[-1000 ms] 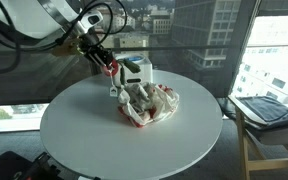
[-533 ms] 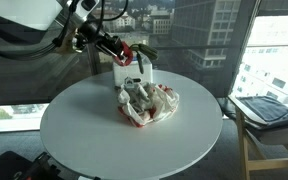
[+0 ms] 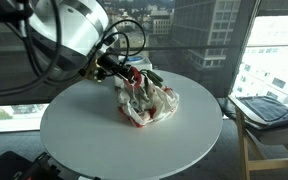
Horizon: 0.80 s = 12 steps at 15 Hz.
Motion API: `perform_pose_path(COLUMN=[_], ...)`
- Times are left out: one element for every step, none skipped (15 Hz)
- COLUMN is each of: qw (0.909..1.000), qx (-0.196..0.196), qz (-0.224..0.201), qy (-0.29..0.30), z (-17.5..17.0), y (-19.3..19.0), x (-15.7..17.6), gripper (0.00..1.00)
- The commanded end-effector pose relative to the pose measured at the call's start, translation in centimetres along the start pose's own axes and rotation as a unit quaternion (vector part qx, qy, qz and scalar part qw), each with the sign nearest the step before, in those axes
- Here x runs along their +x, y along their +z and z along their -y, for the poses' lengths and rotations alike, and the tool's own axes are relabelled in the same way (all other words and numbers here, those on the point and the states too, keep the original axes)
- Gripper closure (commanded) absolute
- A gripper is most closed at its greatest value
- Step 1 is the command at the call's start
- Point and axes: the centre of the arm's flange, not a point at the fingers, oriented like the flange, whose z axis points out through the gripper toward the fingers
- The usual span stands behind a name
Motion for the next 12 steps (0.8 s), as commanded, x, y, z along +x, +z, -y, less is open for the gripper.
perform_pose_path(qw=[0.9999, 0.9997, 0.9992, 0.9983, 0.9976, 0.9966, 0.9961, 0.9959, 0.9963, 0.9958, 0.9955, 0.9933], qx=[0.009, 0.017, 0.030, 0.049, 0.062, 0.076, 0.082, 0.081, 0.074, 0.070, 0.065, 0.077], qz=[0.007, 0.015, 0.022, 0.027, 0.029, 0.031, 0.032, 0.040, 0.044, 0.059, 0.069, 0.086], qy=[0.009, 0.011, 0.015, 0.015, 0.012, 0.009, 0.005, 0.001, -0.002, 0.000, 0.005, 0.011], z=[0.9, 1.2, 1.9, 2.6, 3.3, 4.0, 4.6, 5.1, 5.4, 5.6, 5.6, 5.9], y=[8.6, 9.6, 10.3, 10.5, 10.6, 10.5, 10.8, 11.7, 12.8, 14.2, 15.3, 15.9], x=[2.6, 2.9, 3.1, 3.1, 3.1, 3.2, 3.1, 3.0, 2.7, 2.2, 1.7, 1.2], gripper=[0.92, 0.92, 0.91, 0.91, 0.91, 0.91, 0.91, 0.90, 0.90, 0.90, 0.91, 0.91])
